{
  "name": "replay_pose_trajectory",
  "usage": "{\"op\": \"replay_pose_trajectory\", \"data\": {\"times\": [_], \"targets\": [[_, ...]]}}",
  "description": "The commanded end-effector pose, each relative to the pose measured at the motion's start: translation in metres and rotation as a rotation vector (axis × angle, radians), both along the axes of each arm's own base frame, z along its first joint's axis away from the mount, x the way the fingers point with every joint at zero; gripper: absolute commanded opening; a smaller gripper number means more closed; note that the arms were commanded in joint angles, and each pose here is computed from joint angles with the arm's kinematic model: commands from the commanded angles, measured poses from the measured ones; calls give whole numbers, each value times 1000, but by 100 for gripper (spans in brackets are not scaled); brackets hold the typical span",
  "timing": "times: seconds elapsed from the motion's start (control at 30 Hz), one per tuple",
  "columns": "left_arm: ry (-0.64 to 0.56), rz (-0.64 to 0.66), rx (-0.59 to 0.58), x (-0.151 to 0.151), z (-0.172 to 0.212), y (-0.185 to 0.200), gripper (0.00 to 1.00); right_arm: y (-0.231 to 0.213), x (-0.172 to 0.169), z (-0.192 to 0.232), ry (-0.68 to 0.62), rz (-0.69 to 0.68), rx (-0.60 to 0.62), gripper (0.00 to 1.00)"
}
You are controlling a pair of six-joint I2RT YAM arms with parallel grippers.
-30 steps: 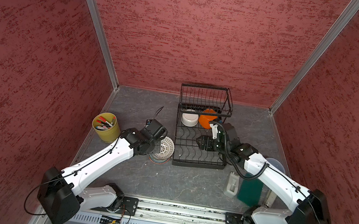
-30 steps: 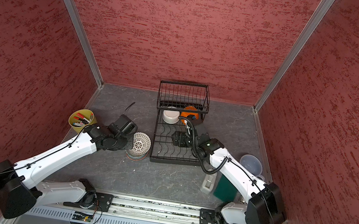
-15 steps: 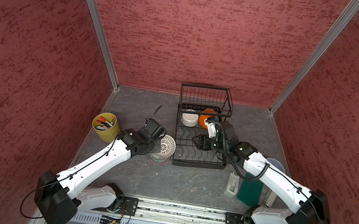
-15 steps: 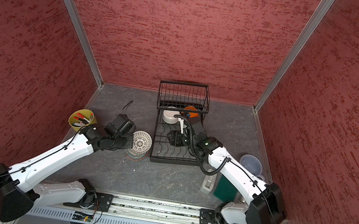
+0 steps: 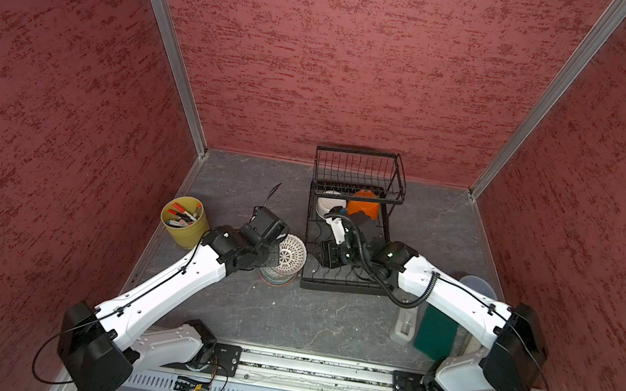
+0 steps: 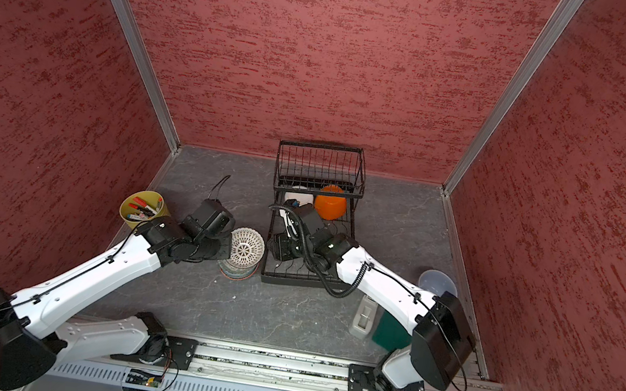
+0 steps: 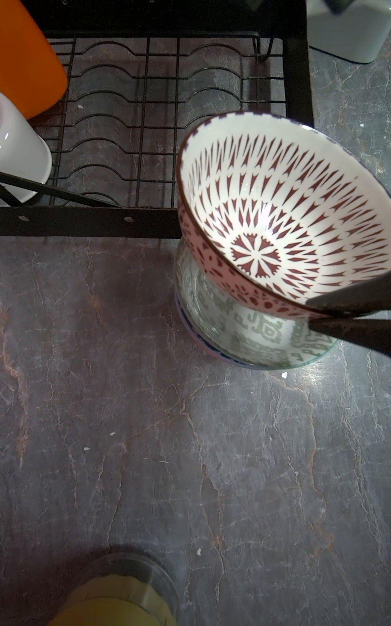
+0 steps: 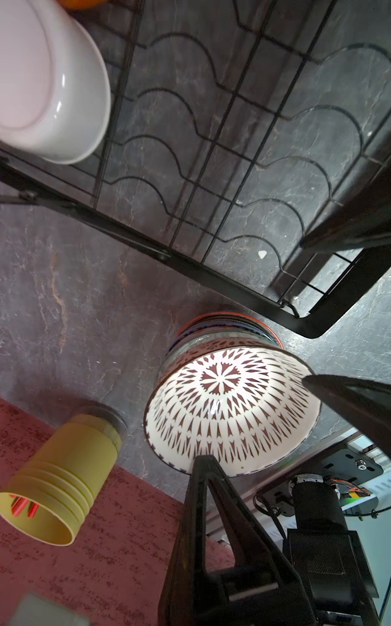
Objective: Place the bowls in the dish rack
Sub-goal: 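Lift the top patterned bowl with the left gripper while right gripper moves toward it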
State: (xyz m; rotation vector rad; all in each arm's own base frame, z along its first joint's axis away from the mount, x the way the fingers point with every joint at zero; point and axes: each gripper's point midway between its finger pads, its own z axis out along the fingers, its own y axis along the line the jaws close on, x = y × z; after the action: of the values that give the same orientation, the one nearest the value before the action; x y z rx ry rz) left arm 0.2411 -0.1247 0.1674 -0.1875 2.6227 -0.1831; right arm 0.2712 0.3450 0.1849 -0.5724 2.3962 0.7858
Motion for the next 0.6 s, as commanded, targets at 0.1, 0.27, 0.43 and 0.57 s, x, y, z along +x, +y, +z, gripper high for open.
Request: {"op": "replay_pose_trajectory", "data": {"times": [0.1,0.27,0.43,0.57], "targets": [[-55,-2,-33,6,9,-3,0,17,0,1,-12,15,-18,56],[-57,-1,-35,6,9,-3,0,23,1,-7,-5,19,-39,52],[-64,0,-41,6,10,-3,0,30,3,-15,2,24,-46,47],[-64,4,-39,6,10,-2,0,36,6,-19,6,25,-44,42]]}}
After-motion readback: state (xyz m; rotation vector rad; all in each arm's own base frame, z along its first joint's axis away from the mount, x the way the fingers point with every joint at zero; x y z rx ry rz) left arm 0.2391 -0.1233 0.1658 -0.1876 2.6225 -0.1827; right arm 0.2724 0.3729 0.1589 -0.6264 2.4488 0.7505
